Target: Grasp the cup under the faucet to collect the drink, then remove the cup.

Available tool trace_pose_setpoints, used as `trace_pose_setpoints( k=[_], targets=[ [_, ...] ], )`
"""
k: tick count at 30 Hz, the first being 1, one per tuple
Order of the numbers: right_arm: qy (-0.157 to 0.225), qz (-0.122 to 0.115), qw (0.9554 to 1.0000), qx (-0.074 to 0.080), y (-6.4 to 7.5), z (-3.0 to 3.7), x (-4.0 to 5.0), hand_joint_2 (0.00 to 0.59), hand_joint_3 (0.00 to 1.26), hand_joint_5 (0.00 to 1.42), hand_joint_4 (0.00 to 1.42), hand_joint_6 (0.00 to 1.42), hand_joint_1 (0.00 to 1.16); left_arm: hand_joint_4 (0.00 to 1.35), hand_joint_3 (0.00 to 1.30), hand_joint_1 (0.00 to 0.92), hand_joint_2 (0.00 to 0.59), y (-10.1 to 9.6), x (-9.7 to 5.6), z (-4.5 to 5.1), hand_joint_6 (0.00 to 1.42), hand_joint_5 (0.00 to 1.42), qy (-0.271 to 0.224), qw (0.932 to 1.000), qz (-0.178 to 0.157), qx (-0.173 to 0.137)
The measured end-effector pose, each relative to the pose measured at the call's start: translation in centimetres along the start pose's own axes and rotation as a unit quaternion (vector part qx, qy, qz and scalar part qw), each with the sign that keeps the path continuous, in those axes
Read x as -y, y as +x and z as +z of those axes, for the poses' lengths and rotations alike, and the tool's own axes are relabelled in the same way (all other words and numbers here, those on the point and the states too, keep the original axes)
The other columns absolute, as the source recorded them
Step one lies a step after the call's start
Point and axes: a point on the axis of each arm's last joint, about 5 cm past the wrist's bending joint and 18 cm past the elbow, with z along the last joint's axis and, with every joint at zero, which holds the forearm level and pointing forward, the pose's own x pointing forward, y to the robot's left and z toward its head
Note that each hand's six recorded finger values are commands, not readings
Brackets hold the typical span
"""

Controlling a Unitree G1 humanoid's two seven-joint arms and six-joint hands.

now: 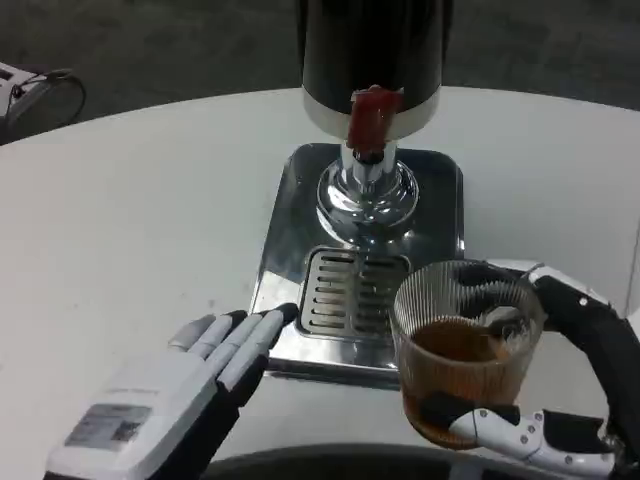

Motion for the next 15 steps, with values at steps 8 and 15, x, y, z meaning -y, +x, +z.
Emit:
trace_pose_setpoints(
  k=[8,15],
  targets=[
    [0.000,0.000,1.0000,0.001,0.06,0.01,0.02,0.166,0.91,0.99,0.95,0.50,0.83,0.00,0.00,0.000,0.109,0.00,0.00,-0.05,0.00,0.00,-0.002,1.0000,0.000,-0.005],
    [-0.001,-0.001,1.0000,0.001,0.06,0.00,0.06,0.166,0.92,0.99,0.96,0.50,0.83,0.00,0.01,0.000,0.164,0.01,0.03,-0.05,0.00,0.00,-0.005,1.0000,0.001,-0.008]
  ],
)
